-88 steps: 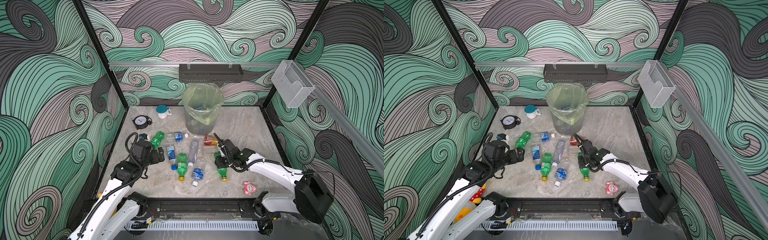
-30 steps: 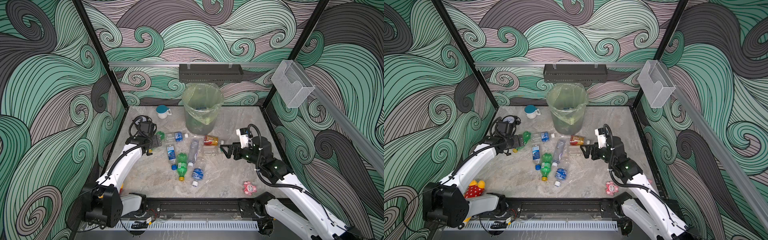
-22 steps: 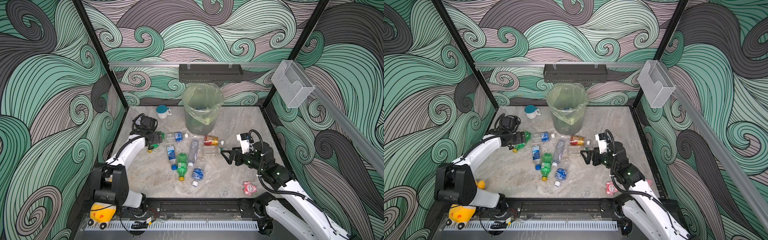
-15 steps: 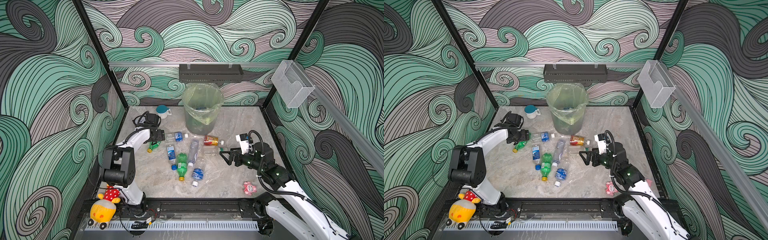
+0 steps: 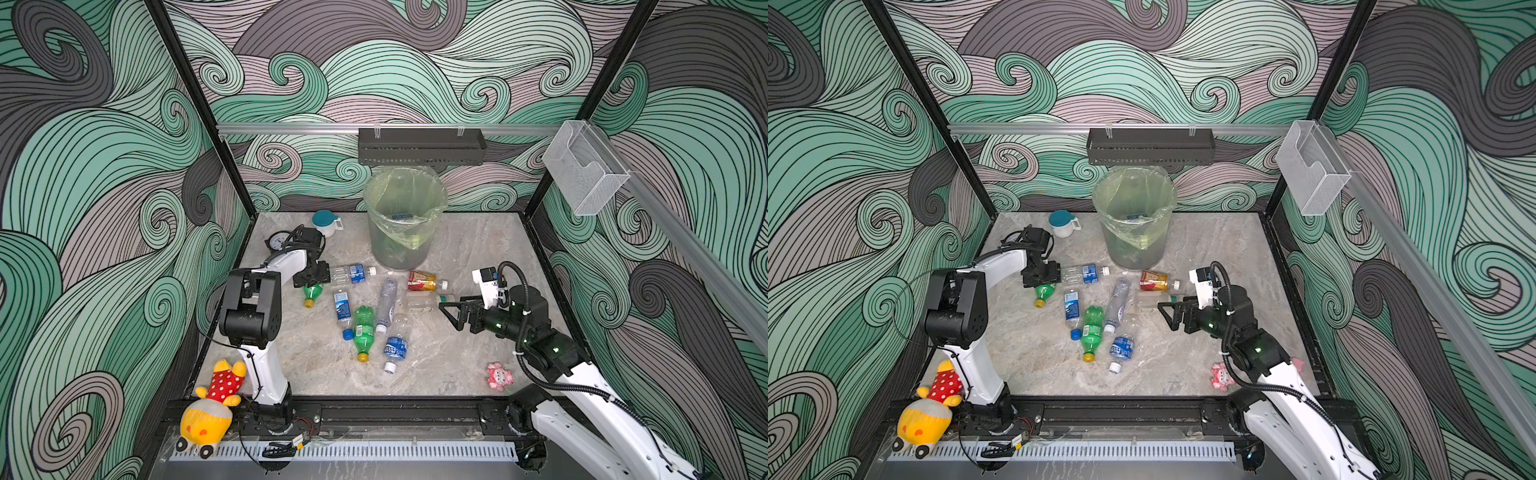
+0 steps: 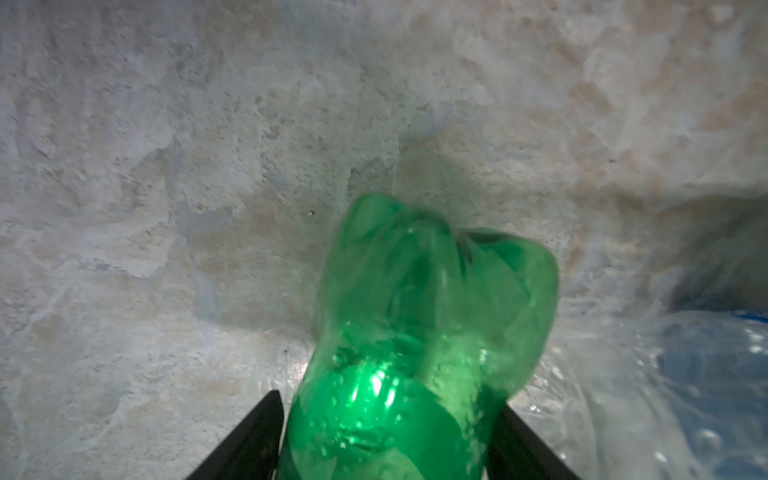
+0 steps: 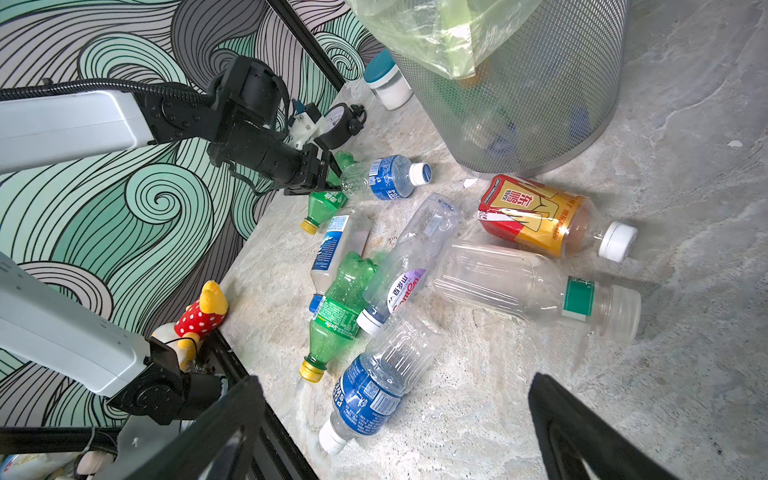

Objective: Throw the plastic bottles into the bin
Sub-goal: 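Grasp the yellow-capped green bottle with the left gripper, then lift the green bottle with the left gripper and release it over the bin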

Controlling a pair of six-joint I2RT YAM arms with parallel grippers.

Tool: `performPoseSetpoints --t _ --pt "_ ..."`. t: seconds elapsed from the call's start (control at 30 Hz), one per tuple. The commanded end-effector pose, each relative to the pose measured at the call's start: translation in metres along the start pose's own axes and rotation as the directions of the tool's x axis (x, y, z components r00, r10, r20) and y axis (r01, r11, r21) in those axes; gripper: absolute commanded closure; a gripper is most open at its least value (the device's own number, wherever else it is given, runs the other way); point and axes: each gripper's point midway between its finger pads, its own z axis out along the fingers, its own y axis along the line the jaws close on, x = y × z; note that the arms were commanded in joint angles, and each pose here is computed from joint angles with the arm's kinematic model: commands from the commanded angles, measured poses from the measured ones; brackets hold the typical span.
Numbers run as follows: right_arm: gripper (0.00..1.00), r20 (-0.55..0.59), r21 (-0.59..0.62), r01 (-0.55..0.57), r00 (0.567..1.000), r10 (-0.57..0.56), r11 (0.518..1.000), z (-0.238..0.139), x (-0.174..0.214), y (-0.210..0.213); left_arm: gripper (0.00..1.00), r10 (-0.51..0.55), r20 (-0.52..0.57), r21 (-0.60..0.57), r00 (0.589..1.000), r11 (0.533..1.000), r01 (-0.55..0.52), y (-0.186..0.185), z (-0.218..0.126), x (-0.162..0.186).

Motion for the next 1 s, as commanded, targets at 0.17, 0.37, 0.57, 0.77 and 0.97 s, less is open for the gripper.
performPoseSetpoints --t 0.17,0.37,0.57,0.77,0.97 --pt "0.0 0.003 0.018 -0.011 1.0 0.01 1.0 0.005 -0.001 -0.006 0.38 -0.058 -0.023 0.008 0.998 0.998 0.058 0.006 -0.001 0.01" --pt "0.0 -0.012 0.07 -0.016 1.0 0.017 0.997 0.007 0.005 -0.017 0.41 -0.094 0.018 0.021 0.995 0.995 0.094 0.011 -0.02 0.018" --pt "0.0 -0.028 0.109 -0.011 1.0 0.014 0.994 0.009 0.009 -0.025 0.42 -0.124 0.104 0.025 0.987 0.992 0.122 0.023 -0.062 0.025" --pt "0.0 -0.035 0.132 -0.012 0.999 0.017 0.991 0.012 0.009 -0.031 0.42 -0.177 0.239 0.101 0.955 0.982 0.156 0.029 -0.115 0.033" --pt "0.0 -0.06 0.158 -0.015 0.998 0.024 0.987 0.019 0.016 -0.039 0.41 -0.179 0.301 0.255 0.937 0.962 0.102 0.017 -0.156 0.055"
